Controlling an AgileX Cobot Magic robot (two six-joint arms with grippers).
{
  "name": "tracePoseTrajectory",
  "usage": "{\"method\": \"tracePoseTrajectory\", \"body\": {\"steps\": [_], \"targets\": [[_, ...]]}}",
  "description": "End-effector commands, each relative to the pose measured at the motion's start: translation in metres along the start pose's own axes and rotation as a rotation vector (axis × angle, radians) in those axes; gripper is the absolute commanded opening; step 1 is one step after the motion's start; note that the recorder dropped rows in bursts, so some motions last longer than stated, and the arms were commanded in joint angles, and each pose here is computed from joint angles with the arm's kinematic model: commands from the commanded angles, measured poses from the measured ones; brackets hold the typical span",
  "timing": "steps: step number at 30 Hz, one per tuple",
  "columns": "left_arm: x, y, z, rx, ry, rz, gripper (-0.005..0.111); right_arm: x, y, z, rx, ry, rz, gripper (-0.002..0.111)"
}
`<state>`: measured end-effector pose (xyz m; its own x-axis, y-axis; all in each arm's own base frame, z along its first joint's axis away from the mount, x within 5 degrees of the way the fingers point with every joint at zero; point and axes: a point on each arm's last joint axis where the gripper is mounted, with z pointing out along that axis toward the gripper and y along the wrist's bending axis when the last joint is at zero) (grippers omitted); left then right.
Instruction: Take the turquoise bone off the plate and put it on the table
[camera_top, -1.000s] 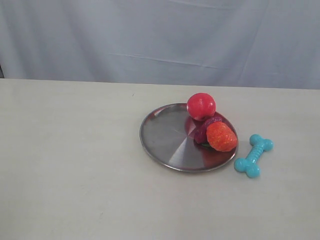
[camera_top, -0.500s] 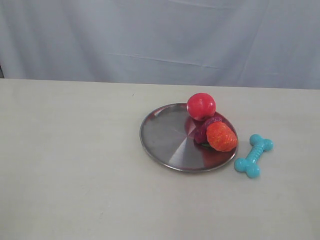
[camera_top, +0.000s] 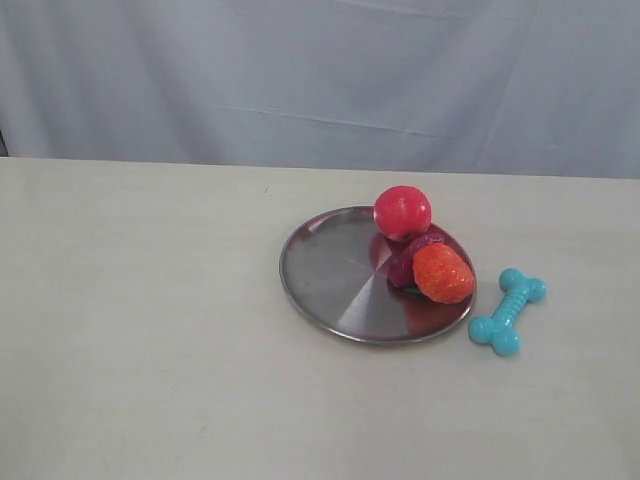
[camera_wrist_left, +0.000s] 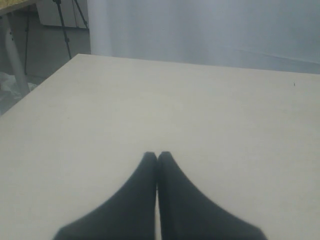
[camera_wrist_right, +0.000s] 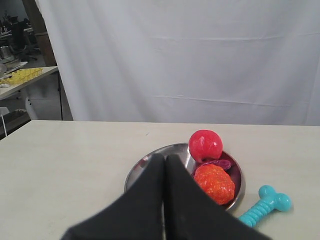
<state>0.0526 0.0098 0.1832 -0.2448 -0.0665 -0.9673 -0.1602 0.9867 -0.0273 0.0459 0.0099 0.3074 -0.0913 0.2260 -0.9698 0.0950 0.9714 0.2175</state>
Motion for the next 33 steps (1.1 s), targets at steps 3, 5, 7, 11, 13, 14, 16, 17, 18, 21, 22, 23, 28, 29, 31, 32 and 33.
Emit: {"method": "tracePoseTrajectory", "body": {"steps": [3, 5, 7, 11, 13, 14, 16, 17, 18, 21, 22, 23, 28, 29, 31, 32, 33], "targets": [[0.001, 0.000, 0.000, 0.007, 0.001, 0.000, 0.000, 0.001, 0.000, 0.000, 0.000, 0.000, 0.002, 0.000], [0.001, 0.000, 0.000, 0.007, 0.001, 0.000, 0.000, 0.001, 0.000, 0.000, 0.000, 0.000, 0.000, 0.000], [0.001, 0.000, 0.000, 0.007, 0.001, 0.000, 0.000, 0.001, -0.001, 0.000, 0.011, -0.001, -0.025, 0.000], [0.001, 0.000, 0.000, 0.007, 0.001, 0.000, 0.000, 0.002, -0.003, -0.001, 0.037, 0.007, -0.071, 0.000], [0.001, 0.000, 0.000, 0.007, 0.001, 0.000, 0.000, 0.002, -0.004, -0.001, 0.041, 0.008, -0.079, 0.000], [0.001, 0.000, 0.000, 0.007, 0.001, 0.000, 0.000, 0.002, -0.004, -0.001, 0.041, 0.008, -0.079, 0.000], [0.001, 0.000, 0.000, 0.007, 0.001, 0.000, 0.000, 0.001, -0.004, -0.001, 0.042, 0.004, -0.079, 0.000], [0.001, 0.000, 0.000, 0.007, 0.001, 0.000, 0.000, 0.001, -0.004, -0.001, 0.042, 0.004, -0.079, 0.000], [0.001, 0.000, 0.000, 0.007, 0.001, 0.000, 0.000, 0.001, -0.004, -0.001, 0.044, -0.001, -0.079, 0.000], [0.001, 0.000, 0.000, 0.007, 0.001, 0.000, 0.000, -0.002, -0.005, -0.001, 0.058, -0.037, -0.084, 0.000], [0.001, 0.000, 0.000, 0.007, 0.001, 0.000, 0.000, -0.004, -0.006, -0.001, 0.068, -0.057, -0.089, 0.000], [0.001, 0.000, 0.000, 0.007, 0.001, 0.000, 0.000, -0.006, -0.007, -0.001, 0.081, -0.080, -0.092, 0.000], [0.001, 0.000, 0.000, 0.007, 0.001, 0.000, 0.000, 0.016, -0.021, -0.002, 0.209, -0.240, -0.109, 0.000], [0.001, 0.000, 0.000, 0.007, 0.001, 0.000, 0.000, 0.028, -0.026, -0.001, 0.227, -0.256, -0.107, 0.000], [0.001, 0.000, 0.000, 0.007, 0.001, 0.000, 0.000, 0.048, -0.035, 0.006, 0.254, -0.261, -0.085, 0.000], [0.001, 0.000, 0.000, 0.007, 0.001, 0.000, 0.000, 0.056, -0.038, 0.009, 0.262, -0.249, -0.074, 0.000], [0.001, 0.000, 0.000, 0.007, 0.001, 0.000, 0.000, 0.061, -0.041, 0.011, 0.267, -0.241, -0.057, 0.000]]}}
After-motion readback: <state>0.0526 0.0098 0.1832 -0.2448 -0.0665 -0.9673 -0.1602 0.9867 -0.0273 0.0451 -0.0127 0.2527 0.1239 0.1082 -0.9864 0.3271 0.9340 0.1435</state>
